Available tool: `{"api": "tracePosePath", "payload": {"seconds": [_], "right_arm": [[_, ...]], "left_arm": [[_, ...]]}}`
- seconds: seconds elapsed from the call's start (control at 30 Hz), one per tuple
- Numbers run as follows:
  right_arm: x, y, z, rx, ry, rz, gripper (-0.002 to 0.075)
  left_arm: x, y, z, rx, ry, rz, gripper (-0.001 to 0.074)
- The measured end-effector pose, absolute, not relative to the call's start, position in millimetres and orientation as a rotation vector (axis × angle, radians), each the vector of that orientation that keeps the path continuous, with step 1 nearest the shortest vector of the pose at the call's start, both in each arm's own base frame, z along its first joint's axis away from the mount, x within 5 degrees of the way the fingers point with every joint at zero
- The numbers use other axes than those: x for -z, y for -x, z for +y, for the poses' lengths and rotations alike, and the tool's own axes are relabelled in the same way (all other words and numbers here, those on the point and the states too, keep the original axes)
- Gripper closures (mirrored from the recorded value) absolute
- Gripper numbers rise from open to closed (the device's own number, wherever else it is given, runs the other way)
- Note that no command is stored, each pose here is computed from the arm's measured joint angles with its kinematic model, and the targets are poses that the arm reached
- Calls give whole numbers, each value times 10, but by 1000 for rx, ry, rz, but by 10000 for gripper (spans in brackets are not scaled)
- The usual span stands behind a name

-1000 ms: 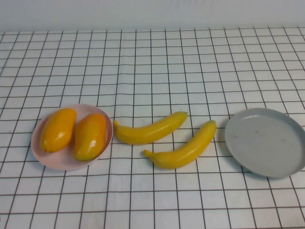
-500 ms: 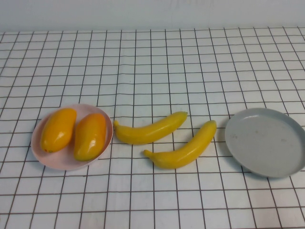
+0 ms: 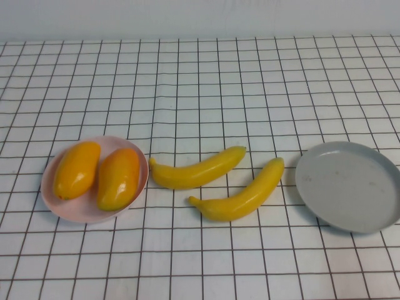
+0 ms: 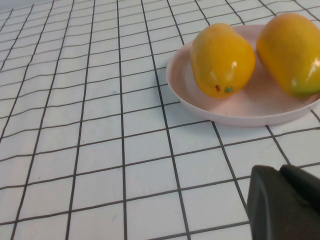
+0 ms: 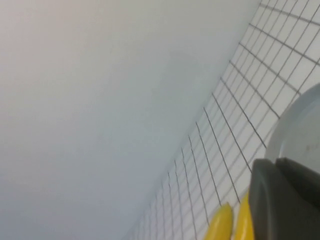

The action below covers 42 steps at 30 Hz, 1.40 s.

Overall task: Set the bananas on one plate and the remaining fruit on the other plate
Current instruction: Put another type of fruit in the right plate

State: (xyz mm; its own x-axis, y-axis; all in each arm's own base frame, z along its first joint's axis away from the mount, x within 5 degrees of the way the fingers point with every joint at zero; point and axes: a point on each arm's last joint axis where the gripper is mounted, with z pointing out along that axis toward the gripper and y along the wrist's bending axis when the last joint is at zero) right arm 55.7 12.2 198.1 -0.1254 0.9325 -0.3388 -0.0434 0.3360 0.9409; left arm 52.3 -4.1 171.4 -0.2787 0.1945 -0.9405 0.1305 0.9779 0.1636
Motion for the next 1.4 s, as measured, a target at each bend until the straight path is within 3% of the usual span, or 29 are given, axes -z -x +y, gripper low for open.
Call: {"api": "tracePosePath", "payload": {"seconds": [0.17, 0.4, 0.5, 0.73, 0.9, 1.07, 1.23, 1.4], "right_arm": [[-2279, -571, 271, -922, -609, 1745, 742], [-3197, -847, 384, -672, -106, 2088, 742], [-3418, -1058, 421, -608, 115, 2190, 742], [-3478, -1759, 482, -581, 609, 2406, 742], [-3469, -2214, 630, -531, 896, 2415, 742], [-3270, -2530, 1035, -432, 1347, 2367, 725], [-2971, -2762, 1511, -298, 1665, 2295, 595], [-2715, -3015, 1915, -224, 1824, 2184, 347]], "left_arm": [[-1714, -523, -41, -63, -237, 1859, 735], [-1714, -523, -41, -63, -237, 1859, 735], [-1714, -523, -41, -63, -237, 1859, 735], [-1714, -523, -41, -63, -237, 1859, 735], [-1714, -523, -41, -63, -237, 1859, 735], [-1714, -523, -41, -63, -237, 1859, 735], [-1714, -523, -41, -63, -237, 1859, 735], [-1714, -523, -41, -63, -237, 1859, 735]]}}
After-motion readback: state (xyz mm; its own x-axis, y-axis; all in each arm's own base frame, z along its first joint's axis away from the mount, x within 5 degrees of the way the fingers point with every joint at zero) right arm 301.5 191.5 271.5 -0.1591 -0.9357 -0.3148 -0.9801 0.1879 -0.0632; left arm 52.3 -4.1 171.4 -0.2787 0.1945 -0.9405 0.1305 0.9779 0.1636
